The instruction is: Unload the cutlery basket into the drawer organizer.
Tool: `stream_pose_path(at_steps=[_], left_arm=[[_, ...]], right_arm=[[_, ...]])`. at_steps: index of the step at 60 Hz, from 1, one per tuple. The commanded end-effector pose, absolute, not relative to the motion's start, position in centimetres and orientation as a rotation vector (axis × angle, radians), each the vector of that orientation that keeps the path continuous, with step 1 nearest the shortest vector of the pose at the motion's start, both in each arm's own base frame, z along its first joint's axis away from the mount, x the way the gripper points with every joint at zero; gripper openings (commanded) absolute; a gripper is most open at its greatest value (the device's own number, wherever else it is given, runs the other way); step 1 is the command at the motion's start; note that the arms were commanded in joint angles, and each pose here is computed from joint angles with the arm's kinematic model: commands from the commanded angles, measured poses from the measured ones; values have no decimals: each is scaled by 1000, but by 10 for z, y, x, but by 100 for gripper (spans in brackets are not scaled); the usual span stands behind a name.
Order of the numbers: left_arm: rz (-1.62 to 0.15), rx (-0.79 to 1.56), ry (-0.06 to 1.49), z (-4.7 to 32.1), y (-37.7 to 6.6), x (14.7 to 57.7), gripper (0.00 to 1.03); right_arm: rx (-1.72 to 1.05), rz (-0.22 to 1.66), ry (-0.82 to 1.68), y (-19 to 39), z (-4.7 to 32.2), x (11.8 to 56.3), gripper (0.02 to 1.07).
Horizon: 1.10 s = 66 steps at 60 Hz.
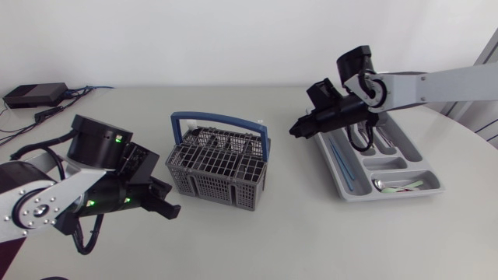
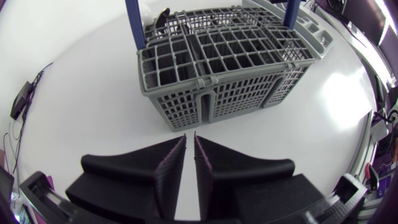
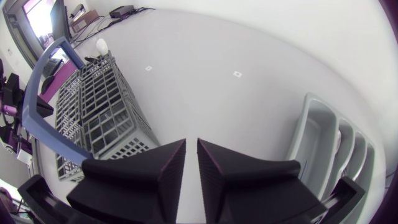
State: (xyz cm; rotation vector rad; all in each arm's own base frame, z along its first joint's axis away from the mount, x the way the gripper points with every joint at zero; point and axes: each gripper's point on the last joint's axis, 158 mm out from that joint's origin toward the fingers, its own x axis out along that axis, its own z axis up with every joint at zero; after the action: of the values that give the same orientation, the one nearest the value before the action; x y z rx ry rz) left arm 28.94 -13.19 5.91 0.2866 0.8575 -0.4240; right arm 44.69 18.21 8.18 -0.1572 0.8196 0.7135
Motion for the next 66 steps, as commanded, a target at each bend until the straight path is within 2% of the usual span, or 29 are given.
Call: stream_pose_path(at_steps=[1, 21, 33, 66], left_arm=[[-410, 320, 908, 34, -121, 286, 5], [-356, 300, 887, 15, -111, 318, 4], [-298, 269, 861, 12, -99, 348, 4], [-267, 242, 722, 44, -107, 423, 4]], right_arm=[[-132, 739, 856, 201, 73, 451, 8], [-97, 827, 930, 242, 58, 464, 8], [-81, 900, 975, 249, 53, 430, 8], [-119, 994, 1007, 256, 62, 339, 8]])
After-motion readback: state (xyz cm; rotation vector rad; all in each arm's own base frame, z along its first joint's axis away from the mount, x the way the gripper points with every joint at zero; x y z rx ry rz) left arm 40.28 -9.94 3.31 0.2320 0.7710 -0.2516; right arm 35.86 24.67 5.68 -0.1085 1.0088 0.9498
